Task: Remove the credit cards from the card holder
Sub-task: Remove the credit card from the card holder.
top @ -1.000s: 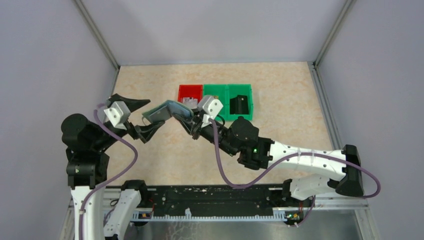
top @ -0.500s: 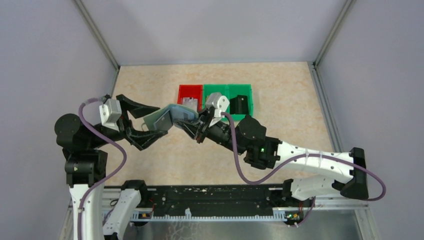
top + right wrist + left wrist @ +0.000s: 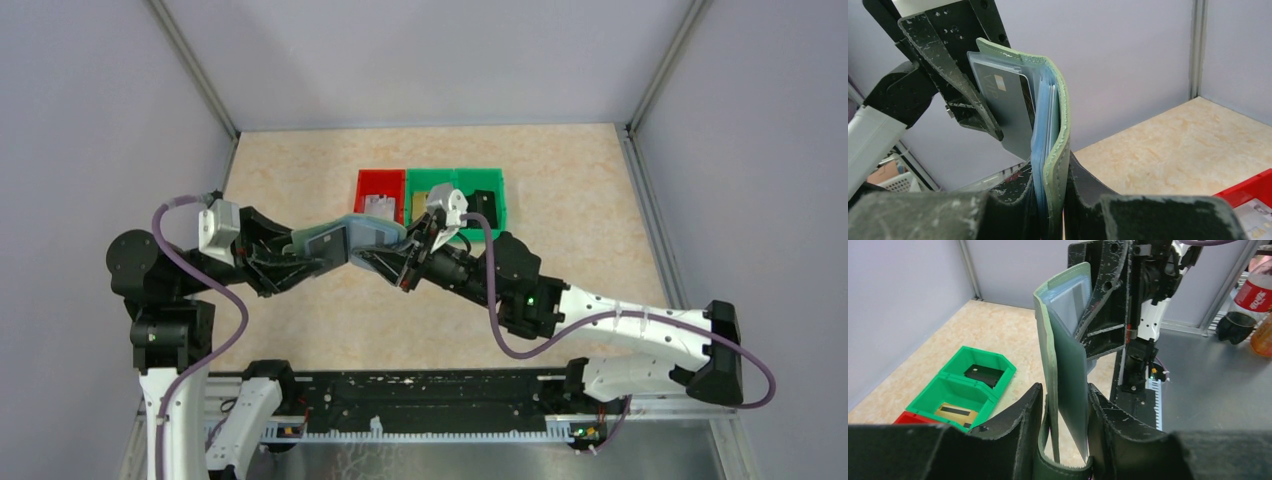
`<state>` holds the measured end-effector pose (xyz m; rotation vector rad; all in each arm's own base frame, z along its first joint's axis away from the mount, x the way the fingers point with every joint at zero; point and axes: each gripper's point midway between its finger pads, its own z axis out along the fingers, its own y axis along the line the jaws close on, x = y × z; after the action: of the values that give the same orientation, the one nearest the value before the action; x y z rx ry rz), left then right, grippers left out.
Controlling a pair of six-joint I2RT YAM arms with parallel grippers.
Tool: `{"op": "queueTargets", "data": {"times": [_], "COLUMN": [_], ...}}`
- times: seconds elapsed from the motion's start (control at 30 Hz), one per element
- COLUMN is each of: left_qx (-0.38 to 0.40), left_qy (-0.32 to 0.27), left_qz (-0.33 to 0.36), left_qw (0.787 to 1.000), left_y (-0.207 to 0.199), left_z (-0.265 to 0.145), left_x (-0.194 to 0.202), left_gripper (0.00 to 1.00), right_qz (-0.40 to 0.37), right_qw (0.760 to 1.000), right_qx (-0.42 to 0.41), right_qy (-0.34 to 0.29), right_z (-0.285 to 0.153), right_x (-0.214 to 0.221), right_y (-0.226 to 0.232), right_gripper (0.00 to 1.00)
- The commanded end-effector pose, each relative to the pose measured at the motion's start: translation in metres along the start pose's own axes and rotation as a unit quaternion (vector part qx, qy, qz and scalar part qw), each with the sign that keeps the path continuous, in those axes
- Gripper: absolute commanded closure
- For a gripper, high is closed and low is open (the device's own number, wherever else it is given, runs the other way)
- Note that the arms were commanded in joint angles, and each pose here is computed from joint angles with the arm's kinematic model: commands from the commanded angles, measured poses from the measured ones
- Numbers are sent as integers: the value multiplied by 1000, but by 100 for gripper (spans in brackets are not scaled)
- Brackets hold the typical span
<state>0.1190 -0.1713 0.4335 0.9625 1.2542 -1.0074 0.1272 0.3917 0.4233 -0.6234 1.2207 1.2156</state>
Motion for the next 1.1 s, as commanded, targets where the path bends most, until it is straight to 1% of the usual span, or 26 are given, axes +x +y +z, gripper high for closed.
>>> {"op": "queueTargets", "data": {"times": [0.0, 0.1, 0.2, 0.27, 0.33, 0.4, 0.43, 0.5, 0.57, 0.67, 0.8, 0.97, 1.07], "left_qx": [38, 68, 68, 58, 38, -3, -25, -46, -48, -41, -12, 39, 52], "left_qy": [6, 15, 14, 10, 2, -9, -14, -18, -19, -19, -15, -10, -8], "left_qz": [-16, -49, -64, -69, -71, -67, -60, -44, -44, -47, -48, -73, -85], "left_qw": [999, 996, 996, 996, 997, 998, 998, 998, 998, 998, 999, 997, 995], "left_y": [-14, -22, -20, -15, -7, 7, 14, 21, 22, 19, 7, -12, -16], "left_z": [-1, -1, 0, 1, 3, 4, 5, 4, 4, 4, 4, 3, 3], "left_x": [-1, 0, -2, -4, -7, -10, -12, -15, -15, -15, -15, -16, -16], "left_gripper": [57, 49, 47, 48, 51, 53, 55, 56, 56, 57, 62, 62, 60], "right_qz": [55, 89, 114, 121, 126, 128, 128, 128, 129, 131, 133, 144, 150], "right_qw": [995, 990, 985, 983, 981, 981, 981, 981, 981, 980, 979, 975, 972], "right_qx": [-48, -75, -97, -110, -119, -122, -122, -121, -121, -125, -132, -149, -161], "right_qy": [-73, -78, -81, -80, -82, -80, -79, -80, -79, -81, -80, -77, -81], "right_z": [-12, -14, -15, -14, -14, -14, -15, -15, -16, -17, -19, -21, -23], "right_x": [-47, -47, -47, -46, -48, -47, -47, -46, -46, -45, -44, -41, -42], "right_y": [13, 15, 17, 20, 22, 23, 23, 23, 22, 24, 25, 27, 29], "right_gripper": [100, 100, 100, 100, 100, 100, 100, 100, 100, 100, 100, 100, 100]}}
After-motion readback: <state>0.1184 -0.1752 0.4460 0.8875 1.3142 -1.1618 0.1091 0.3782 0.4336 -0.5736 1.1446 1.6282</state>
